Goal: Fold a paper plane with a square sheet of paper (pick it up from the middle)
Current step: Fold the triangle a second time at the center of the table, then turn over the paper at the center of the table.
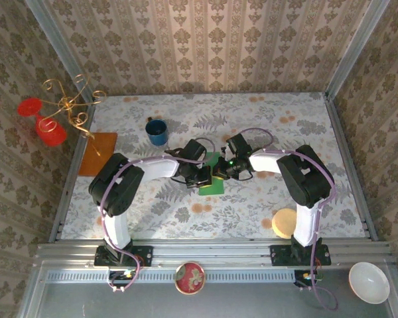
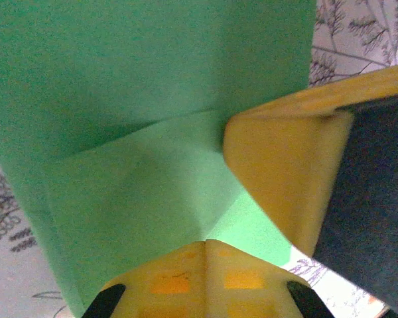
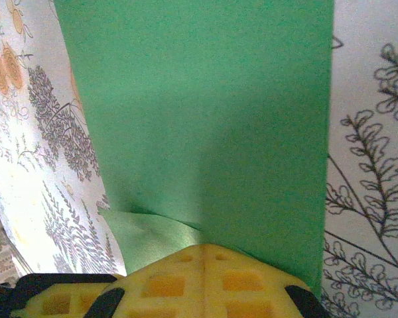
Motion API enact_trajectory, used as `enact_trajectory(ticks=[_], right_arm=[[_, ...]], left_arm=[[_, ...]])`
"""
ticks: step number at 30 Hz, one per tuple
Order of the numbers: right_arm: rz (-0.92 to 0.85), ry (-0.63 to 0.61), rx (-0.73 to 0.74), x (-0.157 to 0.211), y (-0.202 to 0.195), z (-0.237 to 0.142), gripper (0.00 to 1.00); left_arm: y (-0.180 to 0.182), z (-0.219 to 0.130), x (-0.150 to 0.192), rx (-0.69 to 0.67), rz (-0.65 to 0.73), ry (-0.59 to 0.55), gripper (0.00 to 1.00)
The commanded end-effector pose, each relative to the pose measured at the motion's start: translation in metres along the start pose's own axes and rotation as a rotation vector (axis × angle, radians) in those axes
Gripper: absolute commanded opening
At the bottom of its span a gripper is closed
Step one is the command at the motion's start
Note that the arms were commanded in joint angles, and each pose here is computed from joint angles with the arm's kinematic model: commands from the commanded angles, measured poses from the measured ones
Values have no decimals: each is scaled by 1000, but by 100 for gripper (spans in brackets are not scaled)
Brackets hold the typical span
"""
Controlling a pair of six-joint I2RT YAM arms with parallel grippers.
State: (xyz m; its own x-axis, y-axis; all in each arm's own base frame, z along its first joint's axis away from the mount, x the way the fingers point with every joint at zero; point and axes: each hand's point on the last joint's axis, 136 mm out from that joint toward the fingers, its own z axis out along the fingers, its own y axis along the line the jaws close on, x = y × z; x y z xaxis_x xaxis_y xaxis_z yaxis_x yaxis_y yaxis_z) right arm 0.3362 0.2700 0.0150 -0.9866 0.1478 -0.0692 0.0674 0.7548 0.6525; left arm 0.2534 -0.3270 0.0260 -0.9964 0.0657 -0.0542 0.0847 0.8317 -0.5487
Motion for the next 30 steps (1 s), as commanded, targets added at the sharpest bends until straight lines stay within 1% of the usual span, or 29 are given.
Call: enact_trajectory(ticks=[1,3,7,9,14,17,19,21,24,28,30], right_arm=[[34,49,108,14,-28,9,0],[38,53,118,14,-30,10,0],[44,65,145,16,-36,12,0],[50,71,157,17,-39,12,0],[53,77,173,17,-42,12,0],[52,78,174,16,-42,12,0],[49,76,177,16,-42,12,0],[45,74,173,15,-40,11,0],[25,69,140,12,-30,8,0],[-21,32,23,2,7,-6,0],[-35,10,-25,-3,24,-17,0]], left_arm=[[8,3,-1,-35,12,7,3],[14,5,4,-44,-1,19,3],[29,7,26,-33,-55,55,1],[39,6,39,-48,-77,73,0],[60,-8,76,-123,-57,132,0],[67,-20,91,-142,-47,155,0],[69,-29,93,-152,-35,147,0],[66,-38,88,-145,-22,118,0],[51,-53,65,-79,-18,32,0],[19,-71,24,28,10,-114,4],[8,-72,8,53,17,-156,8]])
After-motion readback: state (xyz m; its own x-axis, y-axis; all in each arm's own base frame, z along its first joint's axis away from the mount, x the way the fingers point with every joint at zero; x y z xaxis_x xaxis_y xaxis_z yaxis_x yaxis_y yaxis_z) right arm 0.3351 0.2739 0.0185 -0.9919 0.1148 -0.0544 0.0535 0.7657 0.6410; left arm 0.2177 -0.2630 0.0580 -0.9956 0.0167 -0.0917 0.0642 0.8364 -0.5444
